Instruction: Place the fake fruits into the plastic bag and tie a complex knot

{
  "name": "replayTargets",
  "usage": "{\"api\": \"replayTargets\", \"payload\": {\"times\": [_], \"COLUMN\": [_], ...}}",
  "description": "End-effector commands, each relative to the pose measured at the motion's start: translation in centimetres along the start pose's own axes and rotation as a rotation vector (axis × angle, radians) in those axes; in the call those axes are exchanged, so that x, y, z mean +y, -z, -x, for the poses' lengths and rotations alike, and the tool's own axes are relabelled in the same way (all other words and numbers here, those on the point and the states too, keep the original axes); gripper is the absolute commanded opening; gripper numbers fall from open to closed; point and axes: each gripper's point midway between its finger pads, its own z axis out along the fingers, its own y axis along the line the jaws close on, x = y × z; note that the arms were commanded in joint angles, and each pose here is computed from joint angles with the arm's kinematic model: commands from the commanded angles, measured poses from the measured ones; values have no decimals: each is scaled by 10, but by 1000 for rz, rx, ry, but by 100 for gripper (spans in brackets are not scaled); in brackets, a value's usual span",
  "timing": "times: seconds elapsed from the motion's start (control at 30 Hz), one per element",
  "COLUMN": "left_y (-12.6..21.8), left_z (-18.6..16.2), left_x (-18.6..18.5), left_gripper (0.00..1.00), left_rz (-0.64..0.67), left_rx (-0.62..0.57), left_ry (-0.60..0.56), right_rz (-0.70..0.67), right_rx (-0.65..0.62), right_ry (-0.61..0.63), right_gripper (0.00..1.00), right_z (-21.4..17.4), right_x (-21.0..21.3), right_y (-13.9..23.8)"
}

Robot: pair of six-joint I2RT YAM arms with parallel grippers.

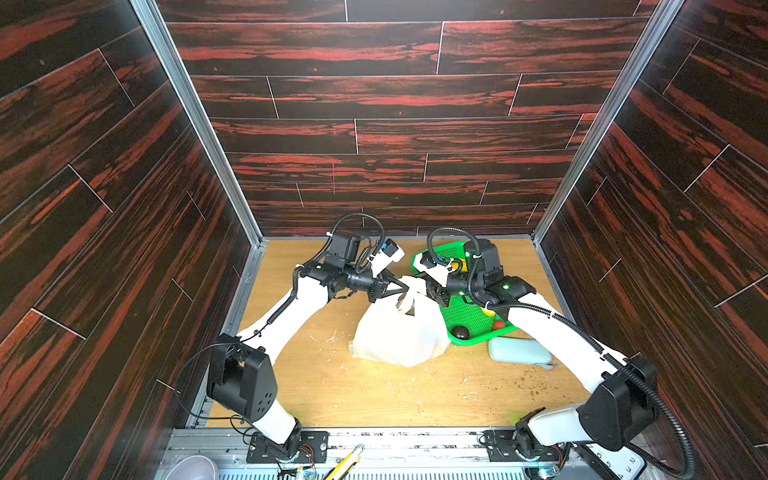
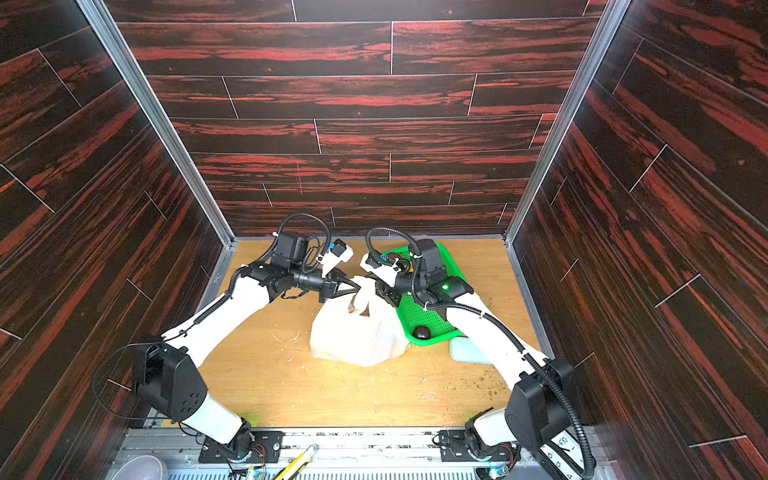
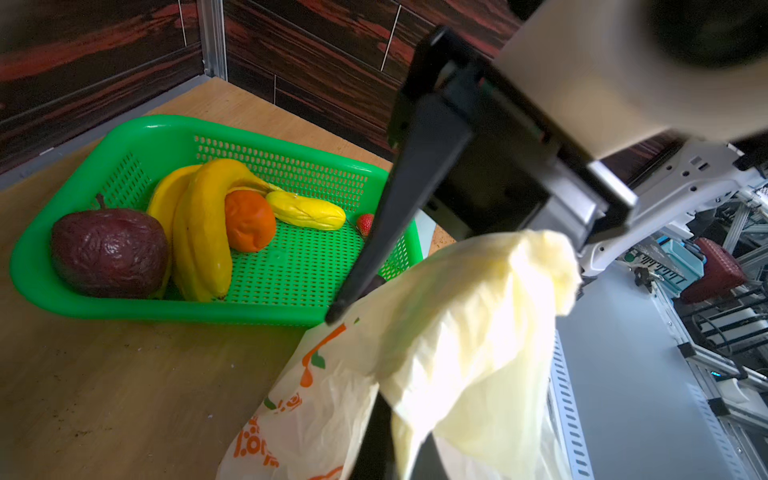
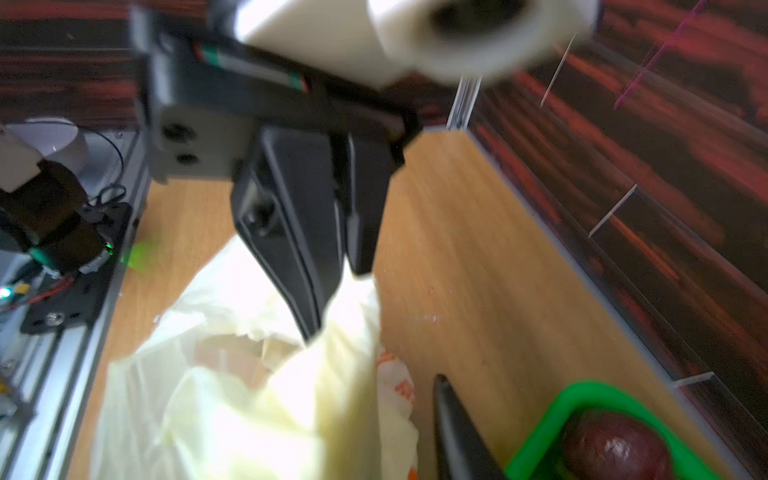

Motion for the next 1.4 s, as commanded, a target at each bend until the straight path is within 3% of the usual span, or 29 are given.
{"api": "replayTargets", "payload": {"times": [0.0, 0.43, 0.6, 0.7, 1.13, 1.37], "left_y": [8, 8, 7, 7, 6, 7], "left_z": [13, 12, 11, 9, 6, 9], "left_x": [-15, -14, -14, -14, -16, -18], "left_gripper": [0, 0, 0, 0, 0, 0], "left_rz": [-4, 7, 5, 3, 8, 4], "left_rx": [-29, -23, -19, -13, 9, 1], "left_ry": [-98, -136, -144, -152, -183, -202], "right_rz": [13, 37, 54, 56, 137, 185], "right_rx": [25, 95, 51, 48, 124, 154], "right_ry": [-1, -67, -56, -56, -61, -97], "right_gripper": [44, 81, 93, 95, 96, 83], "right_z": [1, 0, 20, 34, 28, 17], "right_x": [10, 34, 42, 35, 20, 20], "right_y": [19, 61, 75, 75, 30, 15]}}
